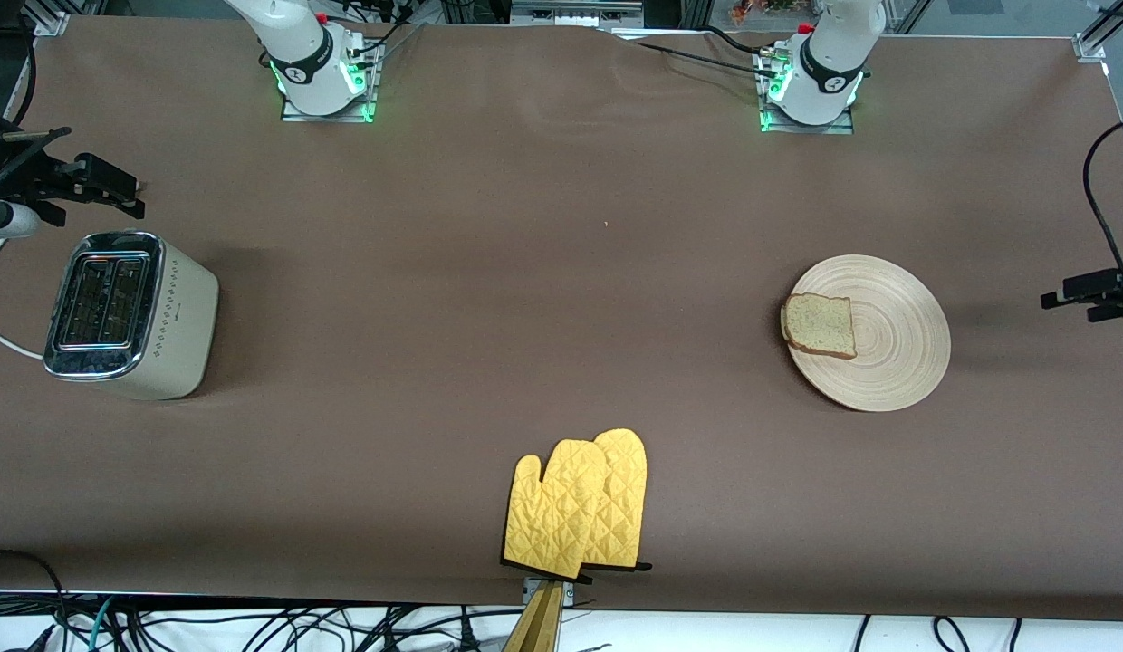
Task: Move plate and put bread in toaster
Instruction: 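Lower the left gripper to the wooden plate's rim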
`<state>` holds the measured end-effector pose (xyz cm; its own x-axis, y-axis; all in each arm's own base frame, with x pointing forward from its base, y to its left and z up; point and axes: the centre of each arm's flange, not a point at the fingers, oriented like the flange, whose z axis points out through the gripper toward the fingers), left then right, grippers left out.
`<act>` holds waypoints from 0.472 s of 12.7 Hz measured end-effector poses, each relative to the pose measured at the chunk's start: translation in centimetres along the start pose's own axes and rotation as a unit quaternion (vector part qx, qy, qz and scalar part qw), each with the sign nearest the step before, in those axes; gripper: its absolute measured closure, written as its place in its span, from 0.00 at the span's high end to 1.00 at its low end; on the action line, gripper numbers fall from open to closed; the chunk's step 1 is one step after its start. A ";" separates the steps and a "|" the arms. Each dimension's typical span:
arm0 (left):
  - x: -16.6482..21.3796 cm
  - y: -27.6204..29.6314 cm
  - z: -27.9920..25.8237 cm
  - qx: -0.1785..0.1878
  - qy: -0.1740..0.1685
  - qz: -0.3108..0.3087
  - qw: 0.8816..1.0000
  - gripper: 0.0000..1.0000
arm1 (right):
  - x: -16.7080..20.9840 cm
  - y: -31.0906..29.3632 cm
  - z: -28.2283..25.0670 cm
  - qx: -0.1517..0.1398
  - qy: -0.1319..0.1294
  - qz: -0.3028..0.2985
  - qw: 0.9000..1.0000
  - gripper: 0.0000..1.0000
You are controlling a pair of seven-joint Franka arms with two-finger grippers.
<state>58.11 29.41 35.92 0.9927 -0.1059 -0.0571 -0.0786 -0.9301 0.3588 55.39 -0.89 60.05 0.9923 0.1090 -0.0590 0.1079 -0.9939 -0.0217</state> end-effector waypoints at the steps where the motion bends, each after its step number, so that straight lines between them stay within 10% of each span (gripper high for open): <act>1: 0.0 -2.0 2.5 -0.023 -0.004 0.002 1.000 1.00 | 0.0 0.0 0.0 0.000 0.000 0.000 1.000 1.00; 6: -1.2 -7.9 12.6 -0.117 -0.015 -0.004 0.993 1.00 | 0.0 -0.1 0.0 0.000 0.000 -0.001 1.000 1.00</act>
<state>56.42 32.42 21.39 0.9898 -0.1128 -0.0869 -0.0442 -0.8238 0.5651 55.39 -0.81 60.06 0.9921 0.1104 -0.0590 0.1093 -0.9938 -0.0217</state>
